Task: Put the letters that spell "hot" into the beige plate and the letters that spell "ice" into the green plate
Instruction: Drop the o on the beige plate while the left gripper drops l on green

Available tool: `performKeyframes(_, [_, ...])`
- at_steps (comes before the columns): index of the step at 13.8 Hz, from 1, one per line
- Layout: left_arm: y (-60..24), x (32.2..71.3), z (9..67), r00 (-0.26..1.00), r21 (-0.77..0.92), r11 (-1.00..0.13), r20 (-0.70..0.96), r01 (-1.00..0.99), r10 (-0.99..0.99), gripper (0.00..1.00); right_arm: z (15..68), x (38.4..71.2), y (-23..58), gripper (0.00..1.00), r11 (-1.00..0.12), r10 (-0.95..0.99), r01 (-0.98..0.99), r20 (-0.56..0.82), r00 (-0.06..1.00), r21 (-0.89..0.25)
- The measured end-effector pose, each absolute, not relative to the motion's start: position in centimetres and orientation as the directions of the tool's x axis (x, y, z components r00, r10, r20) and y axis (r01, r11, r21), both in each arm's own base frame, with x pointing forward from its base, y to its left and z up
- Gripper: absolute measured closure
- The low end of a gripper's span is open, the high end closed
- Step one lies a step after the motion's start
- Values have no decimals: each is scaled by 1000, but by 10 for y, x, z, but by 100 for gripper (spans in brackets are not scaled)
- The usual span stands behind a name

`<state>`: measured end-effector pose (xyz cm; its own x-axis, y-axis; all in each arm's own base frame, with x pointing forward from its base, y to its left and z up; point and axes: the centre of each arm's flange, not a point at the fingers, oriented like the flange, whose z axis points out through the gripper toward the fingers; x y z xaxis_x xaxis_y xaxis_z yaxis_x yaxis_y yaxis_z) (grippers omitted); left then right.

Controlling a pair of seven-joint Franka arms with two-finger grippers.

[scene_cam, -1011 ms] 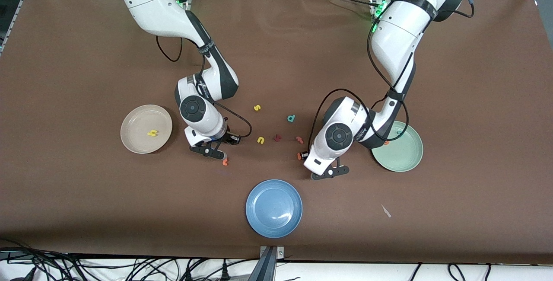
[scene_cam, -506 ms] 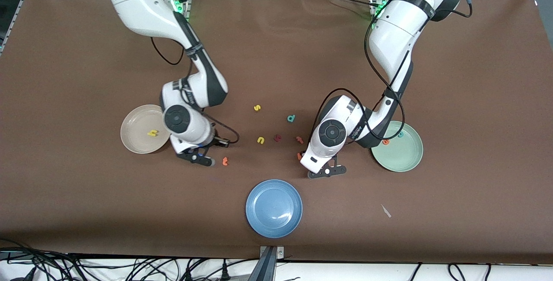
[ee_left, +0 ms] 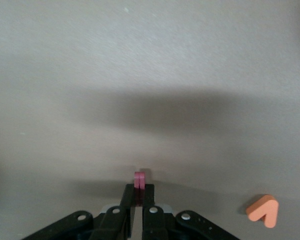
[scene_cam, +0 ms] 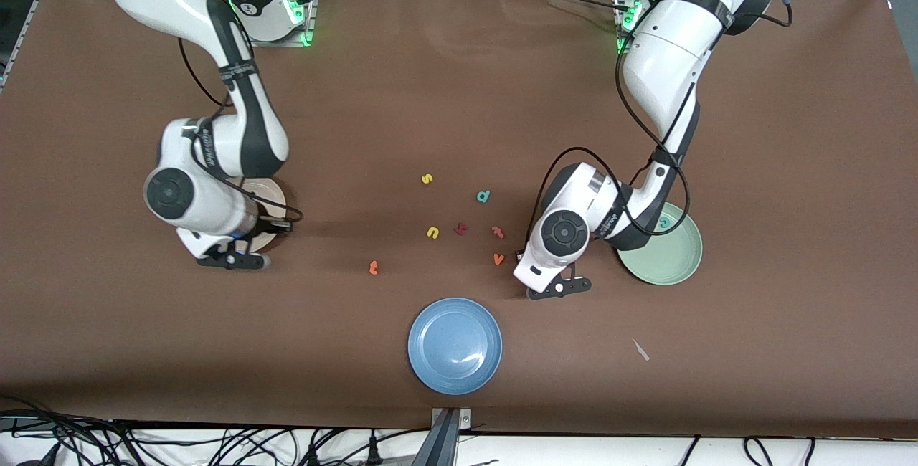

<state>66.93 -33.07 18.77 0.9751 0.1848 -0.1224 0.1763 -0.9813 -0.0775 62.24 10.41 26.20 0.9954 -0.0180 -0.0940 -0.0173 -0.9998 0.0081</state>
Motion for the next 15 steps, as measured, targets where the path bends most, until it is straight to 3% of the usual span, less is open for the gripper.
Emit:
performKeyframes(5, [-267, 678, 206, 964, -119, -993, -264, 0, 32, 93, 240, 565, 36, 72, -999, 54, 53, -99, 994, -13])
performKeyframes(7, [-229, 686, 210, 949, -99, -992, -314, -75, -41, 93, 239, 561, 28, 57, -997, -2, -9, -92, 996, -78])
performKeyframes(12, [-183, 692, 221, 918, -62, -984, -375, -166, -131, 93, 273, 593, 105, 4, -988, -77, -83, -54, 996, -134])
performKeyframes(15, [-148, 697, 217, 899, -47, -973, -393, -228, -192, 93, 270, 611, 182, 0, -983, -135, -139, -40, 990, -118])
